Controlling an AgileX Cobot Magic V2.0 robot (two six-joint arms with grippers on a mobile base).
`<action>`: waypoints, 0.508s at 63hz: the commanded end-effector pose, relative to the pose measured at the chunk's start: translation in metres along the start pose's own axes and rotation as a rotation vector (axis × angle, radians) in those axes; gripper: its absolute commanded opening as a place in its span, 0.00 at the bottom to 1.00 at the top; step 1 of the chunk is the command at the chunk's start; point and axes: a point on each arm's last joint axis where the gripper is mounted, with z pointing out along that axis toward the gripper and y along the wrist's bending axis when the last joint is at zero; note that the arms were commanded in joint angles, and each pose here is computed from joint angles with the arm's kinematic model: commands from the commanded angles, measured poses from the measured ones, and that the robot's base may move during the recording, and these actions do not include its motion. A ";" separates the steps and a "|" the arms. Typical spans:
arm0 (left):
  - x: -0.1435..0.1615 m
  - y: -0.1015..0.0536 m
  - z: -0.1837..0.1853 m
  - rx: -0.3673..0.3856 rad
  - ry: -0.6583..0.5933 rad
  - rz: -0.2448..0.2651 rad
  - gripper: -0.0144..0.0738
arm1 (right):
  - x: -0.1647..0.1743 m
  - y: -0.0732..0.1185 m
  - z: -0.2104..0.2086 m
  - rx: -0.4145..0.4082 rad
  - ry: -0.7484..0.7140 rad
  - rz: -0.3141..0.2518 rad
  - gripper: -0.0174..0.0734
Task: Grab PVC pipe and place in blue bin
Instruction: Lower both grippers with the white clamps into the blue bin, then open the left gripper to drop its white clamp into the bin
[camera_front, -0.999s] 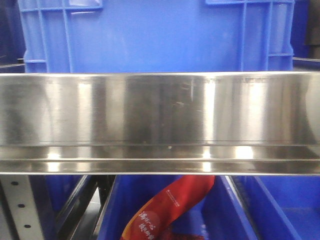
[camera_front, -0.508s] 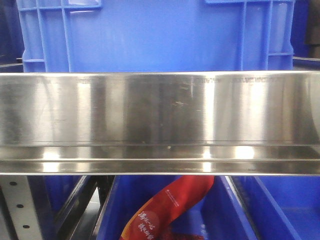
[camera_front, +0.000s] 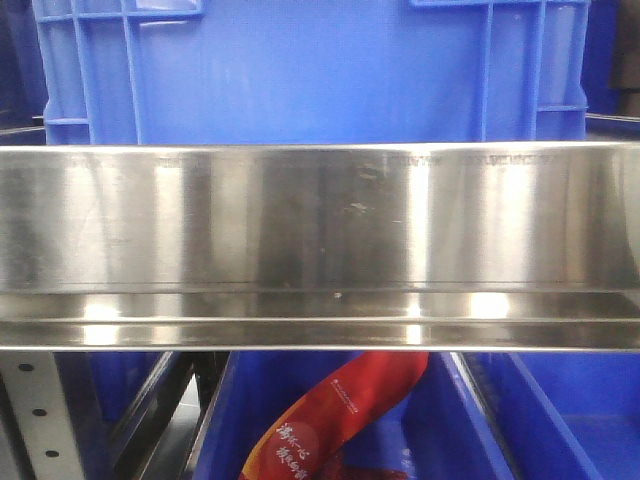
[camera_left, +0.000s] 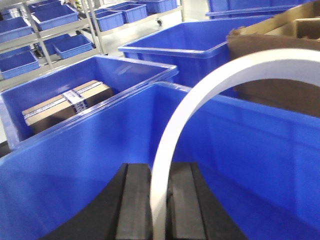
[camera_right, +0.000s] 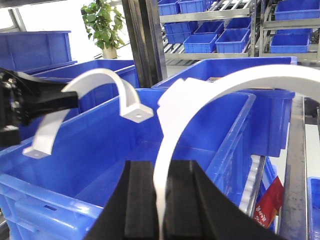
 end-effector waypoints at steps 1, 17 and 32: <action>-0.005 0.001 0.001 -0.017 -0.033 0.001 0.04 | -0.005 0.000 0.000 0.007 -0.034 -0.002 0.01; -0.003 0.000 0.003 -0.009 -0.020 0.000 0.21 | -0.005 0.000 0.000 0.007 -0.034 -0.010 0.01; -0.001 -0.004 0.002 0.030 0.005 -0.031 0.36 | -0.005 0.000 0.000 0.007 -0.034 -0.010 0.01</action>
